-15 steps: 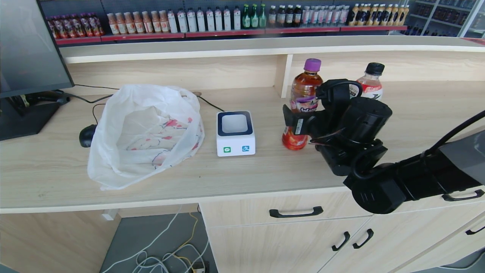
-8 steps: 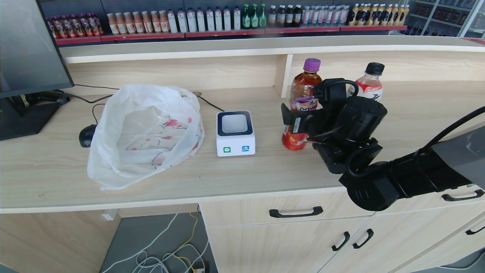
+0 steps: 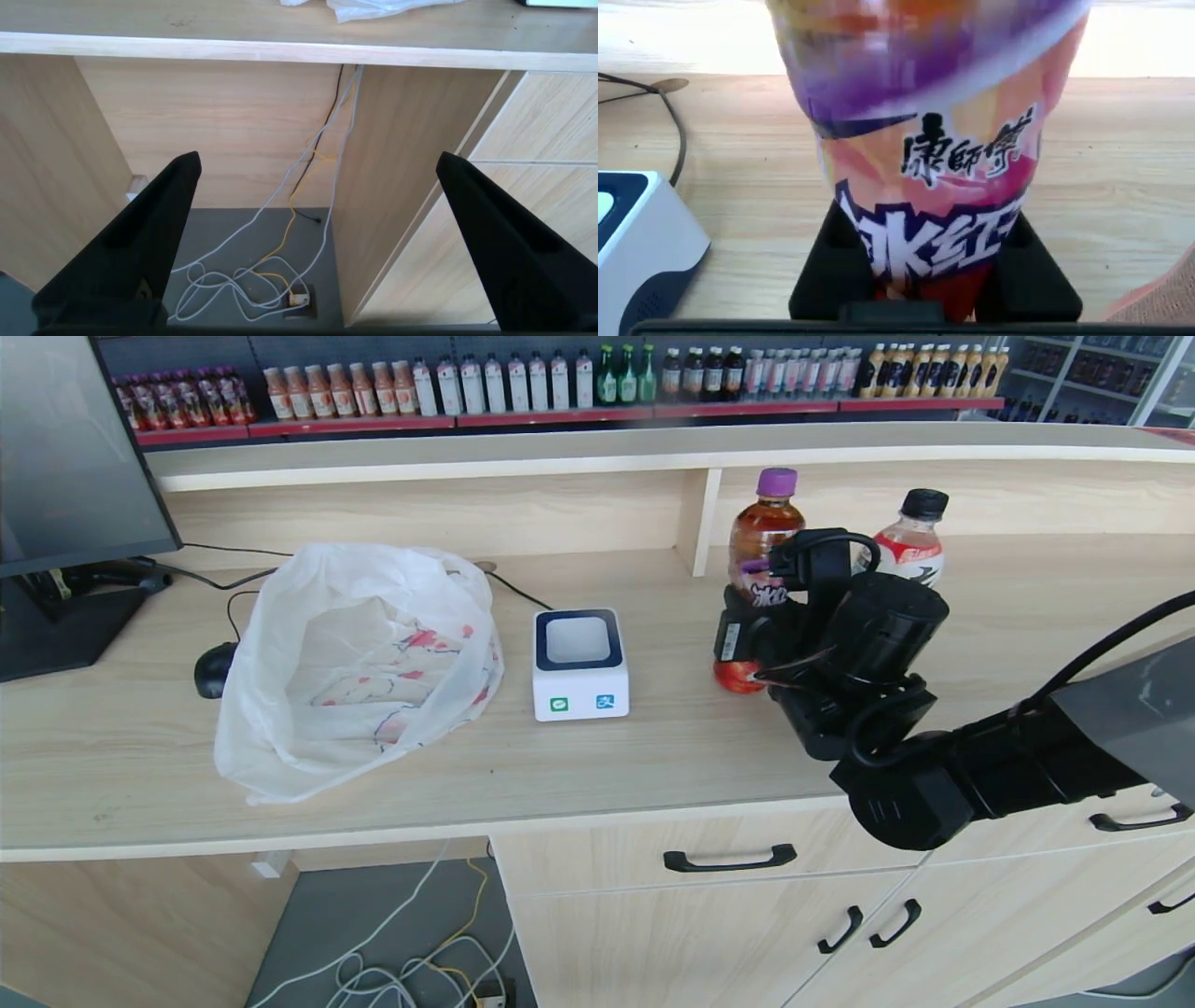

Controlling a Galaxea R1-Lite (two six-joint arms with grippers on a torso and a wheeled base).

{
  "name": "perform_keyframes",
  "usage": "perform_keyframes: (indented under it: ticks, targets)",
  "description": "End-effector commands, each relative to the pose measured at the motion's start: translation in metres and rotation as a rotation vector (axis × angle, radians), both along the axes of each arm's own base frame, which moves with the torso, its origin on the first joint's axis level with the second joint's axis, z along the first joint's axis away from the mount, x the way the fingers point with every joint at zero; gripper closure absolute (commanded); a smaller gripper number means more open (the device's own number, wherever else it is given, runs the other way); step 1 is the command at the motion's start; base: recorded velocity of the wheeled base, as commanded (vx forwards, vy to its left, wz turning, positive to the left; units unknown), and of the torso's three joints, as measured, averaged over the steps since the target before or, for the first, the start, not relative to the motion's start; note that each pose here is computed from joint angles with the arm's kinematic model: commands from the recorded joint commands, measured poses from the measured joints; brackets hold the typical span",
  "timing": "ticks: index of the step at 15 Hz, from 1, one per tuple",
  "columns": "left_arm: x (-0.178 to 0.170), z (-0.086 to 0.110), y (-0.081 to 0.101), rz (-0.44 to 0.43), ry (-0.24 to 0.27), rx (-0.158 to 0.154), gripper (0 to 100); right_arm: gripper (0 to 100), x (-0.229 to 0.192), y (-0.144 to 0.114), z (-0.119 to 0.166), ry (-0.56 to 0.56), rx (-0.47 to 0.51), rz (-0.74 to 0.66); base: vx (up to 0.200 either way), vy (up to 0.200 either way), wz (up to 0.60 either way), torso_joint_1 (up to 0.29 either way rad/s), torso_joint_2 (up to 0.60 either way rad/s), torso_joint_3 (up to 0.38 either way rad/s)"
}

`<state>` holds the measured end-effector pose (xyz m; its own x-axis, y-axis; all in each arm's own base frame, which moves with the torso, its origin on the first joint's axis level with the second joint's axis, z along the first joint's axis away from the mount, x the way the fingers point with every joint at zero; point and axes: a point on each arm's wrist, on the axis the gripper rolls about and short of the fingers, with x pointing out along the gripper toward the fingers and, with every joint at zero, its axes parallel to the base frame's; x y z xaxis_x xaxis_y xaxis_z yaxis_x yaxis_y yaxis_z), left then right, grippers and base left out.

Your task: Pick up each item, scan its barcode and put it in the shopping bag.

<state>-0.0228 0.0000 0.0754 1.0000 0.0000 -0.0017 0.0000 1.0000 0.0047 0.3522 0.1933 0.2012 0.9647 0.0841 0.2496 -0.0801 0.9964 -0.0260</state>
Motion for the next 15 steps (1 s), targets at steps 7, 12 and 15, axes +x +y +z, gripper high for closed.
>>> perform_keyframes:
  ticks: [7,12,15]
  targets:
    - [0.000,0.000,0.000,0.000,0.000,0.000,0,100,-0.003,-0.001,0.012,-0.061,0.035,0.001,0.000,0.000,0.00,0.000,0.00,0.000]
    - [0.000,0.000,0.000,0.000,0.001,0.000,0,100,-0.008,-0.003,0.021,-0.081,0.045,0.002,0.000,0.000,0.00,0.000,0.00,0.000]
    - [0.000,0.000,0.000,0.000,0.001,0.000,0,100,-0.019,-0.006,0.030,-0.102,0.058,0.008,0.000,0.000,0.00,0.000,0.00,0.000]
